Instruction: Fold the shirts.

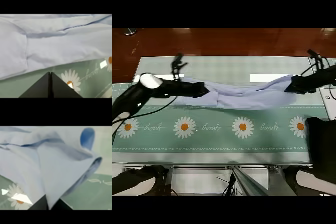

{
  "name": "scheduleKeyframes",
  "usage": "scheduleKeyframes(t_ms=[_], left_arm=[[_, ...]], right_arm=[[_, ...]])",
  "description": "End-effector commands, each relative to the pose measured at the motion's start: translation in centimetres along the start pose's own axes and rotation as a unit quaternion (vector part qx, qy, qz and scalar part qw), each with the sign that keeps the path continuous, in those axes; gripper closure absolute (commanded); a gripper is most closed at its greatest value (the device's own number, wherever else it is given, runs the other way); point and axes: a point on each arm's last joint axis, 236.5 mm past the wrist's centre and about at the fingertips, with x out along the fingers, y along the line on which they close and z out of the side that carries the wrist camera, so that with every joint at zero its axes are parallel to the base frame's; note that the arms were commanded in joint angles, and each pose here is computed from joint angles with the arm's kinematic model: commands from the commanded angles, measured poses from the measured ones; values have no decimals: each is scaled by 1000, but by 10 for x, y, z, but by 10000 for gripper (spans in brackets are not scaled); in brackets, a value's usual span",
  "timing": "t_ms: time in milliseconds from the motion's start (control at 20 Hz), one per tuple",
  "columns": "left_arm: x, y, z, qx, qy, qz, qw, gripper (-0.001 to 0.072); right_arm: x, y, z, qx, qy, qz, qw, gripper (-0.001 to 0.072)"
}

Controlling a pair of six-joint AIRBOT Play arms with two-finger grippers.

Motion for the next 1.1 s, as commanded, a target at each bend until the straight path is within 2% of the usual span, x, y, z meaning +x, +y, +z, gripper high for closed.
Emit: scheduleKeyframes(t_ms=[0, 150, 350, 600, 700, 850, 950, 1050], left_arm=[[58, -50, 2, 76, 34, 29, 996, 686], [121, -92, -25, 94, 112, 5, 989, 685], [185, -150, -103, 93, 207, -49, 973, 684], [203, -199, -197, 70, 298, -110, 946, 682], [196, -198, -180, 66, 288, -113, 949, 683], [169, -166, -97, 41, 236, -112, 964, 683], [132, -135, -37, 10, 204, -107, 973, 683], [81, -106, 16, 14, 165, -96, 982, 683]], right_arm=[[-47, 34, -43, -21, -59, -3, 998, 689], [-76, 66, -73, -23, -109, 15, 994, 689], [-101, 86, -92, -28, -142, 19, 989, 689], [-103, 89, -94, -25, -143, 23, 989, 689], [-103, 89, -95, -25, -143, 23, 989, 689], [-103, 91, -93, -24, -145, 29, 989, 688], [-103, 103, -89, -23, -148, 57, 987, 688], [-97, 124, -82, -36, -146, 97, 984, 689]])
